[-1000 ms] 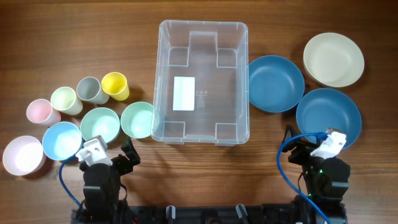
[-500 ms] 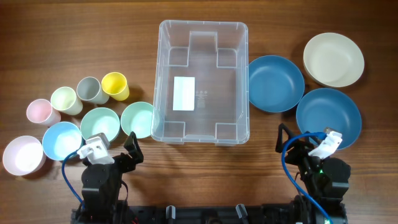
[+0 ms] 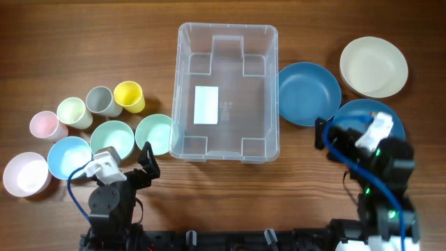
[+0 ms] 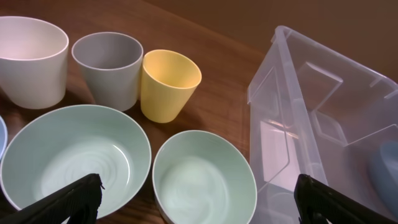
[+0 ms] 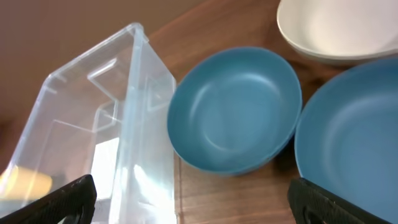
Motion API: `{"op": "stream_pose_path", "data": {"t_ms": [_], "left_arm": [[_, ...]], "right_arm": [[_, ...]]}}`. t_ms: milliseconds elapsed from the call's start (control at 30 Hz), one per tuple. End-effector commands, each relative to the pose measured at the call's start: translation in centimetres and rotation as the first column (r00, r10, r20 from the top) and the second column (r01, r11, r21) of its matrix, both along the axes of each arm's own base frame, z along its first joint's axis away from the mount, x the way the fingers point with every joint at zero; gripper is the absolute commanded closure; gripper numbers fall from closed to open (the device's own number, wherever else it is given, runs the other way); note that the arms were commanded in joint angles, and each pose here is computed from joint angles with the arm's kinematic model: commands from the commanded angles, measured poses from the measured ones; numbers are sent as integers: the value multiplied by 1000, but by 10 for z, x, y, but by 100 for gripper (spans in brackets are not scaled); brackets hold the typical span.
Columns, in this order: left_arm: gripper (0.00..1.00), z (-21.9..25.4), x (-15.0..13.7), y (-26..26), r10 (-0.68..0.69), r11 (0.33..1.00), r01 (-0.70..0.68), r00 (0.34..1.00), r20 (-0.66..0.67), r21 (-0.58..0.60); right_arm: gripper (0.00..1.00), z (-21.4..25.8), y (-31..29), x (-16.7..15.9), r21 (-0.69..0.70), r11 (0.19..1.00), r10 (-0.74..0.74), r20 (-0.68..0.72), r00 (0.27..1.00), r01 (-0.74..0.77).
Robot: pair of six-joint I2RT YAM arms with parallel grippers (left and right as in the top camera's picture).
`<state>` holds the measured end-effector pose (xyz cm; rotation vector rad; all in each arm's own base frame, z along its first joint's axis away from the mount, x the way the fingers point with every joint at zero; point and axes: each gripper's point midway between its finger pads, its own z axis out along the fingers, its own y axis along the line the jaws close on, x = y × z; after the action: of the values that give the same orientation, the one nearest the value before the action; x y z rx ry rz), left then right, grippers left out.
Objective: Pack container
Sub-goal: 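Reach the right gripper to the rim of the right dark blue bowl and grasp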
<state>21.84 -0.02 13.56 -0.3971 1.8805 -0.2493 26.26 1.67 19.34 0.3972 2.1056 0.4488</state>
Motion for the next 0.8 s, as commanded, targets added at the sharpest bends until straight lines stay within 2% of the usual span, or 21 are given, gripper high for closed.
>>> {"op": "stream_pose_path", "data": {"t_ms": [0, 133, 267, 400, 433, 500, 600, 767], "left_arm": [[0, -1, 0, -1, -6, 1000, 6, 1000, 3, 0], [0, -1, 1, -1, -6, 1000, 6, 1000, 4, 0], [0, -1, 0, -1, -6, 1000, 6, 1000, 3, 0], [0, -3, 0, -1, -6, 1000, 6, 1000, -4, 0], [0, -5, -1, 0, -6, 1000, 6, 1000, -12, 1], [0, -7, -2, 0, -6, 1000, 6, 1000, -22, 1], [0, -12, -4, 0, -6, 1000, 6, 999, -44, 3], [0, -25, -9, 0, -6, 1000, 6, 995, -101, 6]], "right_arm": [[1, 29, -2, 21, -8, 1000, 14, -45, 999, -15], [0, 40, -24, 39, -3, 999, -53, -126, 991, 53], [0, 18, -81, 32, -7, 969, -239, -265, 934, 246], [0, -17, -153, -1, -39, 868, -467, -407, 785, 496], [0, -30, -169, -13, -20, 819, -517, -458, 723, 573], [0, -48, -184, -25, -7, 765, -554, -516, 653, 644], [0, -88, -207, -48, -26, 664, -592, -629, 504, 747], [1, -125, -206, -53, -28, 658, -526, -732, 433, 753]]}}
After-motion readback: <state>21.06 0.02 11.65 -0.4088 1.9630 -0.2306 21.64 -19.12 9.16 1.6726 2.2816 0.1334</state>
